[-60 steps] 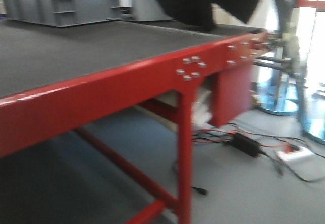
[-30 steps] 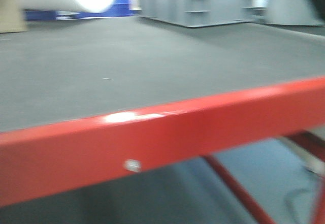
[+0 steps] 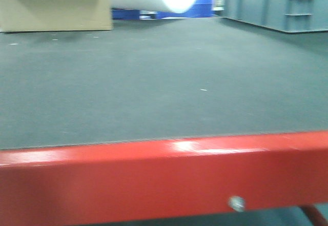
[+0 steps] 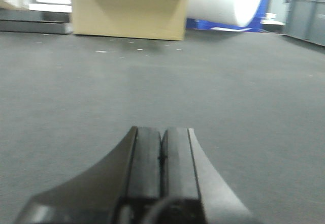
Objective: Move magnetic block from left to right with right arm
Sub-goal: 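Position the held cube above the second table's carpet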
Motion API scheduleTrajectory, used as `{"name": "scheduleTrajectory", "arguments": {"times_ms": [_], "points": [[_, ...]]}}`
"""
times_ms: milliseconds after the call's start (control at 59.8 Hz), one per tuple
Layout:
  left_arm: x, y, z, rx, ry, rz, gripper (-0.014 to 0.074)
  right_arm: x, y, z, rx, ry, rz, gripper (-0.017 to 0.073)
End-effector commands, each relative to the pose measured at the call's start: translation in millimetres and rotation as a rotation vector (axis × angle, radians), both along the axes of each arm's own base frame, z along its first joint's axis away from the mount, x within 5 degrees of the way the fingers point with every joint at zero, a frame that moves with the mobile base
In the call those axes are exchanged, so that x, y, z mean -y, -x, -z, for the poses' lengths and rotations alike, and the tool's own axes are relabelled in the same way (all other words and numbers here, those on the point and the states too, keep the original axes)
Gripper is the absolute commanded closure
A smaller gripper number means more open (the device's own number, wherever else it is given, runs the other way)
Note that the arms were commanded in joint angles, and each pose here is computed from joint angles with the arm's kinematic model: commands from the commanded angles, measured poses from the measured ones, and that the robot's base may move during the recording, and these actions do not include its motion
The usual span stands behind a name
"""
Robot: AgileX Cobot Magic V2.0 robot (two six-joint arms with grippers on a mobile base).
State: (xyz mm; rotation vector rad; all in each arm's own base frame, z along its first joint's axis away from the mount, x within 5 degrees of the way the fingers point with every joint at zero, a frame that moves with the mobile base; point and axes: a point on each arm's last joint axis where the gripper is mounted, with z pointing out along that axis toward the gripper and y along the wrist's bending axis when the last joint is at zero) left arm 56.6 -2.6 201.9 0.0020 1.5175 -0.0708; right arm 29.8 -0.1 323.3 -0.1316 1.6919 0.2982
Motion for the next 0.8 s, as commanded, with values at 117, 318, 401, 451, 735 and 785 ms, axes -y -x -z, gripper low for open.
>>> {"name": "scheduleTrajectory", "arguments": {"times_ms": [117, 318, 401, 451, 735, 785], "points": [[0.0, 1.5, -5.8, 0.093, 0.009, 0.002, 0.071, -0.6, -0.2, -15.5, 0.107, -0.001, -0.005, 0.0326], [0.0, 1.5, -5.8, 0.093, 0.009, 0.002, 0.071, -0.6, -0.2, -15.5, 0.107, -0.001, -0.005, 0.0326], [0.0, 1.5, -5.8, 0.093, 0.009, 0.002, 0.071, -0.6, -0.2, -15.5, 0.107, -0.001, -0.005, 0.0326], [0.0, 1.5, -5.8, 0.093, 0.009, 0.002, 0.0709, -0.6, -0.2, -15.5, 0.107, -0.001, -0.005, 0.0326], [0.0, 1.5, -5.8, 0.093, 0.009, 0.002, 0.071, -0.6, -0.2, -15.5, 0.107, -0.001, -0.005, 0.0326], [0.0, 1.5, -5.8, 0.093, 0.009, 0.002, 0.071, -0.6, -0.2, -15.5, 0.107, -0.001, -0.005, 0.0326]]}}
